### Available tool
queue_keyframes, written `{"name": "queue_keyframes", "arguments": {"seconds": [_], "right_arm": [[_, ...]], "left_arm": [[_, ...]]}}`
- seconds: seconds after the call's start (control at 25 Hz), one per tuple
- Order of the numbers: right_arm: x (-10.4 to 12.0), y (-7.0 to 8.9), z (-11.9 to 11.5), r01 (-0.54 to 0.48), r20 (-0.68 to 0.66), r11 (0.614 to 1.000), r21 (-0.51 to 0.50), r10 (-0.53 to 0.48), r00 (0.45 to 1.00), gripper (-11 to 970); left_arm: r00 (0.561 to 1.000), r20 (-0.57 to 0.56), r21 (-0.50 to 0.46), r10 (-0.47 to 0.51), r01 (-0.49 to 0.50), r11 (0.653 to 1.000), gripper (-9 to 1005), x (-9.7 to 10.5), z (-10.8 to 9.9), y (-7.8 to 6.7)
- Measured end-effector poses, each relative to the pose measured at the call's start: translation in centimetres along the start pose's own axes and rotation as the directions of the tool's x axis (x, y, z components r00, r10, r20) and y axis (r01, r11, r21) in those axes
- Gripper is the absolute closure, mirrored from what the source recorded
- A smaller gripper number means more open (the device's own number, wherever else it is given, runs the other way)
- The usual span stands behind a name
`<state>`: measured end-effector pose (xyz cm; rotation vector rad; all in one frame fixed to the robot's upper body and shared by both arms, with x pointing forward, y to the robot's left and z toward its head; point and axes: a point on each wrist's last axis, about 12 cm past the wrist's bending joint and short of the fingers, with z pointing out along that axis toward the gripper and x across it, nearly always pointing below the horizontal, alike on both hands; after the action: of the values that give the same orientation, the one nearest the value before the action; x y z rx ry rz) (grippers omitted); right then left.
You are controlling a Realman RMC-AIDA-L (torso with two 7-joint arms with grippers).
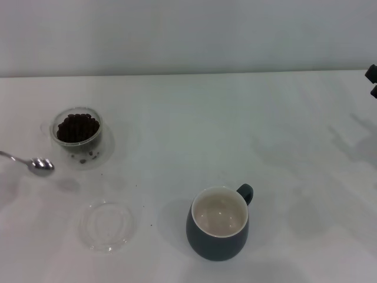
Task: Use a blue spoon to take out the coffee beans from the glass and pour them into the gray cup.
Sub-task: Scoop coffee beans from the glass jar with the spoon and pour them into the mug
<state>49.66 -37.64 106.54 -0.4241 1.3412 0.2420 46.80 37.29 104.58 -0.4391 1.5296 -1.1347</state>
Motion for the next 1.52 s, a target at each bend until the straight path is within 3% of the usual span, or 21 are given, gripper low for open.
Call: {"name": "queue_keyframes", "arguments": {"seconds": [0.2,0.4,0.68,1.2,1.52], "right_arm": [[0.1,0.6,0.4,-0.01,0.009,1.0,-0.003,0.01,1.0,254],[0.3,1.3,0.7,-0.013,0.014,1.0,-0.007,0.013,1.0,254],[0.7,2.7,1.1,-0.004,0.024,1.0,-0.011,0.004,1.0,255],[1.1,4.4,1.4,-0.022,0.037,1.0,-0.018,0.022,0.999,254],[1.3,5.2,1.8,-0.027,0.035,0.999,-0.03,0.028,0.999,255]], "left_arm": [[0.999,-0.006,0.016,0.045,-0.045,0.999,871,-3.2,1.4,-0.2],[0.996,-0.011,-0.028,0.091,-0.092,0.995,870,-6.0,3.5,-0.2],[0.985,-0.078,-0.086,0.153,-0.159,0.983,870,-7.6,6.8,-0.1],[0.937,-0.272,-0.129,0.218,-0.26,0.957,869,-7.2,14.7,-1.5],[0.919,-0.306,-0.148,0.246,-0.302,0.942,869,-6.8,16.8,-2.0]]}}
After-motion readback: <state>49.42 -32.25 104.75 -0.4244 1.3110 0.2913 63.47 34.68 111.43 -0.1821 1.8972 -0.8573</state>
